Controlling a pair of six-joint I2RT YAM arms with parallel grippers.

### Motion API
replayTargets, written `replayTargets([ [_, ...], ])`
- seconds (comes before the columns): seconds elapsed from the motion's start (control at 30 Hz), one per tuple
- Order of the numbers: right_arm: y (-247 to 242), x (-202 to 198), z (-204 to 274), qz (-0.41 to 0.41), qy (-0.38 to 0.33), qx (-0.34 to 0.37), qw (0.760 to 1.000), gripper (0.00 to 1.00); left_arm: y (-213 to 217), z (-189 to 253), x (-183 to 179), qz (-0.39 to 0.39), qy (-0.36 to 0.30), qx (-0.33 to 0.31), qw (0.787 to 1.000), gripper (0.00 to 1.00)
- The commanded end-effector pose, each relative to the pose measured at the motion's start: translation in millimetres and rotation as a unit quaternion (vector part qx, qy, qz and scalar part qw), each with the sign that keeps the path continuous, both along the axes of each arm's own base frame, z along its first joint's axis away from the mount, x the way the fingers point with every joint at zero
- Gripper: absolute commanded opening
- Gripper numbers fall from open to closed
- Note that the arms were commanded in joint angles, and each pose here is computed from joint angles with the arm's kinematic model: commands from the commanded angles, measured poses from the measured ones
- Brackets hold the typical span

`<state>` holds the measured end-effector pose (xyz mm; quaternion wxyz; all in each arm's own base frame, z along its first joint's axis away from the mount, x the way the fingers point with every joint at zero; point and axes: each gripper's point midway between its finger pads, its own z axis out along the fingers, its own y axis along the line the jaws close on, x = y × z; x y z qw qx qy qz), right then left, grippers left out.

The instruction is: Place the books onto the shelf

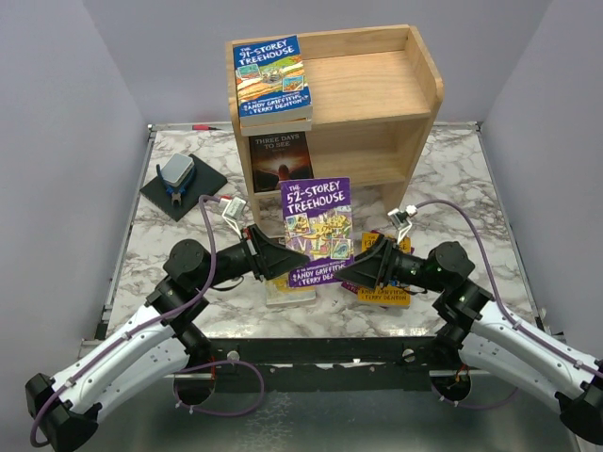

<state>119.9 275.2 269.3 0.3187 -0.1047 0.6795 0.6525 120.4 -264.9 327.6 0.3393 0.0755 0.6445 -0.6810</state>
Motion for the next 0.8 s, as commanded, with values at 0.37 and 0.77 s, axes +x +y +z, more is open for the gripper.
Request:
replayTargets([
  [0.37,-8,-9,48,-0.002,-0.018,0.112,0.993,0.64,15,36,2,0.045,-0.059,-0.046,0.996,0.0],
  [0.77,-8,3,64,-0.031,-0.019,0.139,0.99,0.51,17,9,11,0.069,-0.046,0.005,0.997,0.0],
])
